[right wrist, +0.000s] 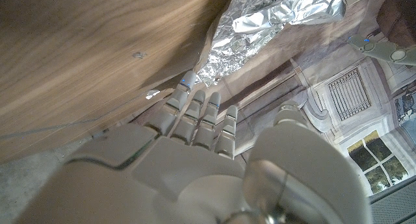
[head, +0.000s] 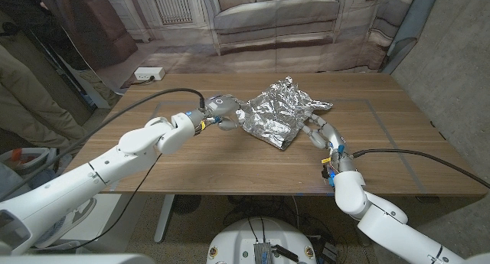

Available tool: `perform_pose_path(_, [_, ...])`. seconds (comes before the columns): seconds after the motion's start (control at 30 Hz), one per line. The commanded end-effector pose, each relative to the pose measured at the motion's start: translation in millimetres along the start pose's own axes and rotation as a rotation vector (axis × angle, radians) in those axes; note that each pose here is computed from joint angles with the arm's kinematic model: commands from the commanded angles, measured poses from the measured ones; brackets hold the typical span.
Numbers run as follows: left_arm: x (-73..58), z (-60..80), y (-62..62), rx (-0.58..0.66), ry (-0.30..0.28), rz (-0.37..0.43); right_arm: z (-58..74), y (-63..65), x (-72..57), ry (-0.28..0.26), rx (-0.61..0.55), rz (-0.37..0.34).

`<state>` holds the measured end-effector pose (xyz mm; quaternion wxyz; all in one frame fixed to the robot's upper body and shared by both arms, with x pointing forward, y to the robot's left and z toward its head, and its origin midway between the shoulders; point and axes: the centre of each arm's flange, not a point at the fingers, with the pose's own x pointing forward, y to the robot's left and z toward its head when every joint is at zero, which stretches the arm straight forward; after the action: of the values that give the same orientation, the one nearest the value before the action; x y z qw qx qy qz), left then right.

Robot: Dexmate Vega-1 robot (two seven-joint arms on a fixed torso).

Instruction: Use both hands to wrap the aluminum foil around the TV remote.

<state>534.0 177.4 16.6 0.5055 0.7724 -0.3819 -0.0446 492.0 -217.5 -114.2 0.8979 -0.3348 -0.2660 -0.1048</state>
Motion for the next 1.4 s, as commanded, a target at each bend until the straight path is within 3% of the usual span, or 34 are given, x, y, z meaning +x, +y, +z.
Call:
perform_pose_path(0.03, [11.7, 15.5, -27.0, 0.068, -0.053, -0.051, -0.1, -1.1, -3.1, 0.008, 0.009, -0.006])
perform_pose_path(0.23, [21.7, 25.0, -40.6, 0.066, -0.091, -0.062, -1.6, -0.6, -4.7, 0.016, 0.014, -0.006])
perform_pose_path(0.5, [38.8, 30.7, -53.5, 0.082, -0.090, -0.026, -2.7, 1.8, -5.5, 0.019, 0.017, -0.001])
perform_pose_path(1.4, [65.1, 39.2, -67.5, 0.010, -0.115, -0.019, -5.4, 3.6, -7.9, 0.035, 0.041, -0.008])
